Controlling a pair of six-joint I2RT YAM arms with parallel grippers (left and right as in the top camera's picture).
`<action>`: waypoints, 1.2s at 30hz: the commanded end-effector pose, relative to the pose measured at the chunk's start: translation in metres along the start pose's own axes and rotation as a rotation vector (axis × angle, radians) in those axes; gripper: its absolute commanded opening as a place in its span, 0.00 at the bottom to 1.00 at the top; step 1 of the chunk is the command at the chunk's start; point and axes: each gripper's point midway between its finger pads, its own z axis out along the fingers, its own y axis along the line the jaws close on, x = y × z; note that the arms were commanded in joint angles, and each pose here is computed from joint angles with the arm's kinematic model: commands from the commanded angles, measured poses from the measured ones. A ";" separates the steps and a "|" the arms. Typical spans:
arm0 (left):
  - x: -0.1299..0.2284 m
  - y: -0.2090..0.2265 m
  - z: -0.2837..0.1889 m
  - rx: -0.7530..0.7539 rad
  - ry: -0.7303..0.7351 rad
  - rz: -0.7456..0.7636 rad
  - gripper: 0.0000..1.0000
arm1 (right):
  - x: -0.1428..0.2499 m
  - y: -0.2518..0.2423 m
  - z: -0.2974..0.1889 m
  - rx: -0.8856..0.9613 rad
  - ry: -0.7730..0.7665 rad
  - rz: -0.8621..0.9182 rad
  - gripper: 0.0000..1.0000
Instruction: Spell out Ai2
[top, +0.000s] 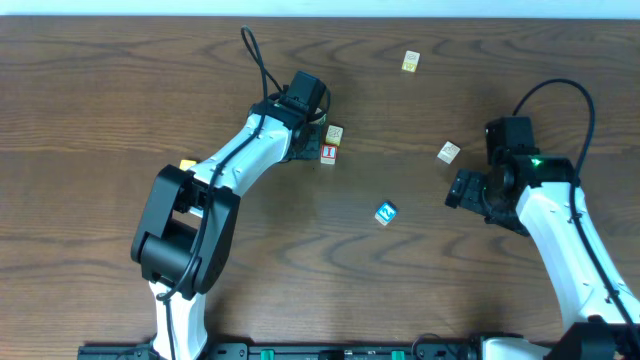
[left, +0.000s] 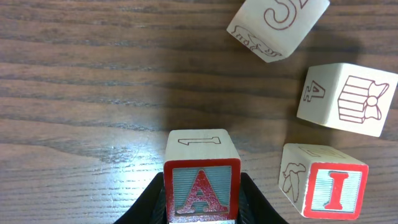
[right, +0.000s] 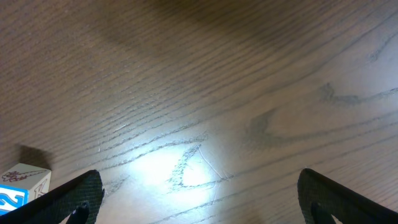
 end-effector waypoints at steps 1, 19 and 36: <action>0.002 -0.006 0.005 -0.001 0.011 0.005 0.13 | -0.005 -0.001 -0.005 0.001 -0.021 0.019 0.99; 0.011 -0.006 0.021 -0.008 0.045 0.012 0.29 | -0.004 -0.002 -0.005 0.003 -0.019 0.018 0.99; -0.023 -0.011 -0.040 0.033 -0.103 0.003 0.47 | -0.004 -0.002 -0.005 0.003 -0.019 0.018 0.99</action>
